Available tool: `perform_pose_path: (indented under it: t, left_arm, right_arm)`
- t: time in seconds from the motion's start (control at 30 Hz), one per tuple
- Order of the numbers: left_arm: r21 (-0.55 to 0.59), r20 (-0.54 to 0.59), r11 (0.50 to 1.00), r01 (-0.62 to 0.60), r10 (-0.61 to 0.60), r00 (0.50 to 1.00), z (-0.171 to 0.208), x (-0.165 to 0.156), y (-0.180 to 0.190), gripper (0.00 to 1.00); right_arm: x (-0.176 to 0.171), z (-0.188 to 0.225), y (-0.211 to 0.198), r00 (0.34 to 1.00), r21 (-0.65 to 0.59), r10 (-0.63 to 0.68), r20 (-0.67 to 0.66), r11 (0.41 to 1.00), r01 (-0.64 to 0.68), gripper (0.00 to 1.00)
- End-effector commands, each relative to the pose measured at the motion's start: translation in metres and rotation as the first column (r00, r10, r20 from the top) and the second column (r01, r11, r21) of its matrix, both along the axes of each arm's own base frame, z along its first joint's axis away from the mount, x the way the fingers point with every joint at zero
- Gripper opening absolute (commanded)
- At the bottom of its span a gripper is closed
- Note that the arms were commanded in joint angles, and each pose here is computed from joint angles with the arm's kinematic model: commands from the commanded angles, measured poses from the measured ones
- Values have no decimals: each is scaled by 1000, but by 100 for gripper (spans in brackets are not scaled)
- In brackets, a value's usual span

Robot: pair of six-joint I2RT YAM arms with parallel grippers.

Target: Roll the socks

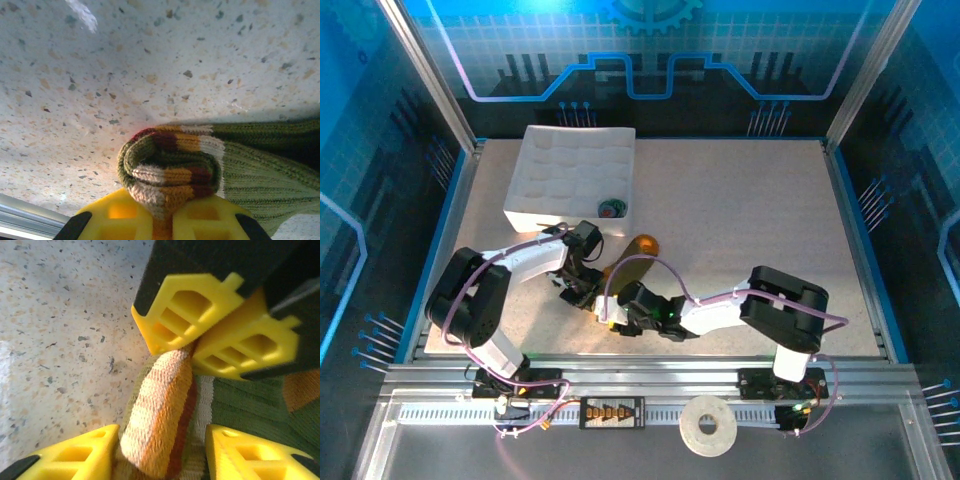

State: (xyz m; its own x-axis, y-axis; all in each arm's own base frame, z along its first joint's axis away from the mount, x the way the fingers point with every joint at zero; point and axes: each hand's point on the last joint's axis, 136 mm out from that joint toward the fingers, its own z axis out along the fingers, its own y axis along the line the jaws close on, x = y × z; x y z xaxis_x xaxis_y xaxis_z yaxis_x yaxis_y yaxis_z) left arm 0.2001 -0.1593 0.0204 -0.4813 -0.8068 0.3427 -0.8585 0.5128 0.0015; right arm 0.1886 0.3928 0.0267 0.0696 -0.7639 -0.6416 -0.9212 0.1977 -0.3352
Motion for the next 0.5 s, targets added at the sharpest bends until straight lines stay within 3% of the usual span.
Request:
perform_pose_path:
  t: [0.0, 0.2, 0.33, 0.4, 0.47]
  left_arm:
    - [108, -105, 994, 26, -15, 994, -23, -26, 23, 0]
    - [102, -99, 994, 27, -17, 995, -22, -24, 21, 0]
    - [102, -97, 994, 26, -17, 995, -22, -23, 22, 0]
    - [101, -97, 995, 27, -17, 995, -22, -23, 21, 0]
    - [97, -96, 995, 26, -17, 995, -23, -23, 20, 0]
  right_arm:
    - [9, 4, 12, 999, 20, -42, 17, 999, 42, 42]
    - [12, 6, 12, 998, 18, -52, 30, 999, 51, 40]
    - [12, 7, 12, 998, 22, -49, 26, 999, 48, 33]
    - [12, 10, 12, 998, 29, -50, 25, 998, 50, 35]
    - [12, 16, 14, 998, 44, -50, 28, 998, 48, 43]
